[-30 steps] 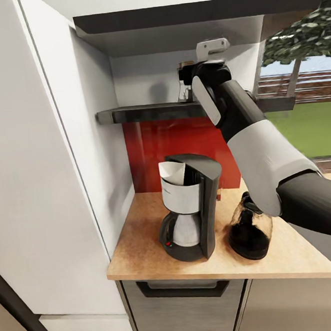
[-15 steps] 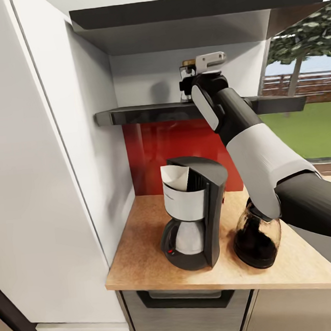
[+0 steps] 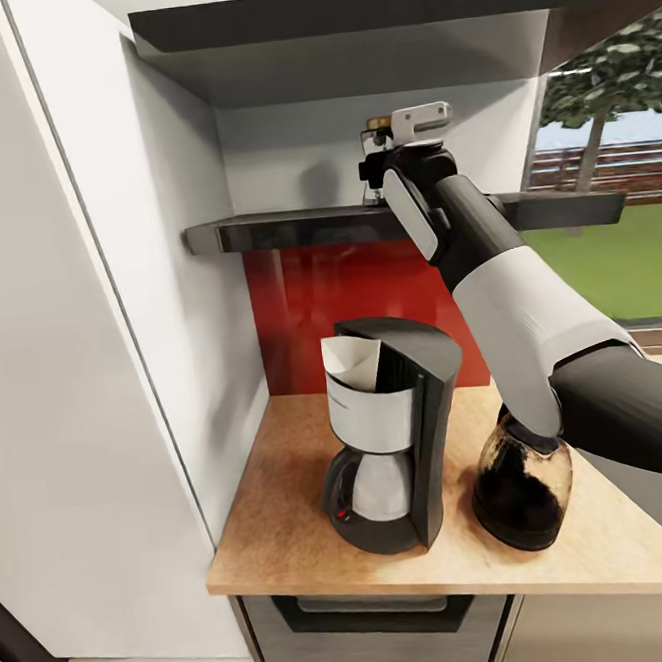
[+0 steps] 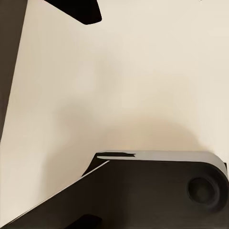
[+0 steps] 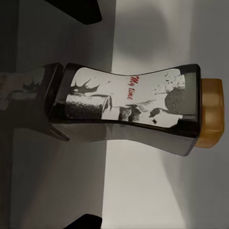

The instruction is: Set up a coffee station on the kitchen countertop: keep the coffee maker on the countertop, move the bottle of coffee from the kitchen shelf to the counter next to the coffee maker, place a paper coffee filter on top of the coffee maker, put the saucer next to the coffee maker with the coffee cup on the saucer, and place the electric kettle next to the coffee maker.

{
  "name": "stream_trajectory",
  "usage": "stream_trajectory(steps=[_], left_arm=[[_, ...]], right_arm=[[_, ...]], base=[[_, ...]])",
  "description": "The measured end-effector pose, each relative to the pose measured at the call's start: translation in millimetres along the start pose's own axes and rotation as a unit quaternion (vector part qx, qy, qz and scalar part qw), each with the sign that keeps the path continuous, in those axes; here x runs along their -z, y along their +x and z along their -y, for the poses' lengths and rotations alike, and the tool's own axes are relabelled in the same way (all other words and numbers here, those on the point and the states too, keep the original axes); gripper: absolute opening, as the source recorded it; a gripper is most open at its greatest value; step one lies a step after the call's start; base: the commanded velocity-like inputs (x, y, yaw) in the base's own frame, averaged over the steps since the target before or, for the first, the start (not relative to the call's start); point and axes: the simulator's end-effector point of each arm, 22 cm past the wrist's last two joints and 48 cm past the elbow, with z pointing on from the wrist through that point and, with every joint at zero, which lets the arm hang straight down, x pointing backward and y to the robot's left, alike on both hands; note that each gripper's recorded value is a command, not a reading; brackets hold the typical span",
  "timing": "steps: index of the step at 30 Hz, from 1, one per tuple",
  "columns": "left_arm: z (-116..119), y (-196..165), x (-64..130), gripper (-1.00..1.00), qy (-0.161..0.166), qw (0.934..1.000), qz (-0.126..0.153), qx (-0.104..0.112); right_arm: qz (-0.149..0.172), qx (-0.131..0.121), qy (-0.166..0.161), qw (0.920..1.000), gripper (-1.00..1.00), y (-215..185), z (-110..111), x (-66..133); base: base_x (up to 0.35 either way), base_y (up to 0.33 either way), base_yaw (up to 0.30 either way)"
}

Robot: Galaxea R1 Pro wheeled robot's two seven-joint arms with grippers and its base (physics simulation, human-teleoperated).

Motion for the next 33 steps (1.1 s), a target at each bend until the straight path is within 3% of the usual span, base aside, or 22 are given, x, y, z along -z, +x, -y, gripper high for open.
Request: stream_trajectory(steps=[33], left_arm=[[0.4,11.5,1.8,1.00,0.000,1.0000,-0.007,-0.002]], right_arm=[[0.001,0.000,0.000,1.0000,1.00,-1.1,0.2,0.6]], base=[[0.116,0.000,0.000]])
